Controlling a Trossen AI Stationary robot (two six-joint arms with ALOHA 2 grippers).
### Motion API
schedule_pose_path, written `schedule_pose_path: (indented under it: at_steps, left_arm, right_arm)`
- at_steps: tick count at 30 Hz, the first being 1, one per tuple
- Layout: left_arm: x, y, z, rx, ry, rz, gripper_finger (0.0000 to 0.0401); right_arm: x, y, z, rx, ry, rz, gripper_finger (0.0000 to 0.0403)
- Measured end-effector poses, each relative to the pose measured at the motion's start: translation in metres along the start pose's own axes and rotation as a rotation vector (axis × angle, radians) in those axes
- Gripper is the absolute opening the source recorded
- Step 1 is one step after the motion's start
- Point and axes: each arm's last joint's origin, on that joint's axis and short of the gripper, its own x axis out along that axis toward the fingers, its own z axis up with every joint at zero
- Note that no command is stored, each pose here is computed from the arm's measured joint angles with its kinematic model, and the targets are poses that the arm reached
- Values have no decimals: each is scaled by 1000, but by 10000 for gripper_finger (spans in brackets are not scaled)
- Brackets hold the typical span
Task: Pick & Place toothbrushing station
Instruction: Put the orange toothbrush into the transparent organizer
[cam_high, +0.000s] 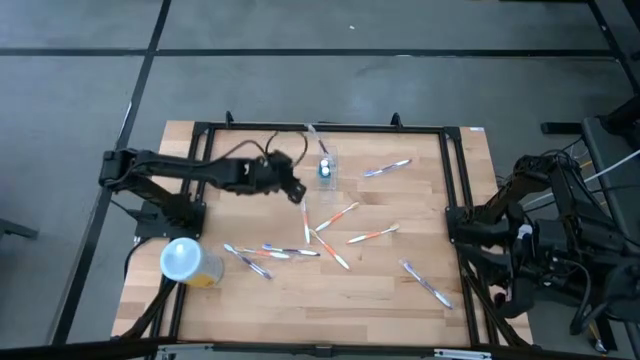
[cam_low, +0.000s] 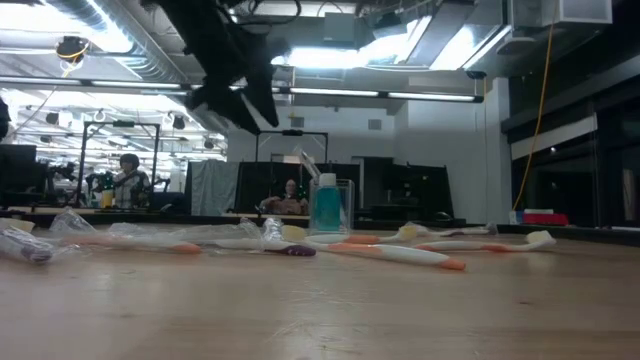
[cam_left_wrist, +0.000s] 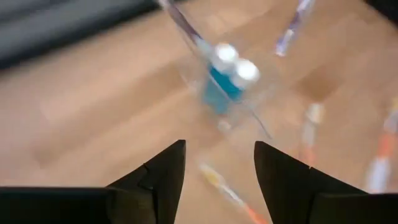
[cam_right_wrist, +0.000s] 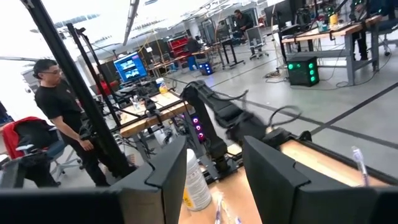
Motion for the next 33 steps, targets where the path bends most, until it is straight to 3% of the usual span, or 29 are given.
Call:
schedule_pose_path:
  at_steps: [5, 9, 18, 33]
  left_arm:
    - [8, -12, -15, -350, 26, 16, 179]
    - [31, -7, -23, -502, 76, 117, 182]
    - [85, 2, -35, -524, 246, 175, 184]
    - [99, 3, -35, -529, 254, 155, 185]
  right_arm:
    - [4, -1, 1, -19, -7, -17, 160]
    - [5, -1, 1, -18, -7, -19, 160]
    - [5, 2, 1, -5, -7, -19, 160]
    - [5, 9, -2, 2, -7, -19, 160]
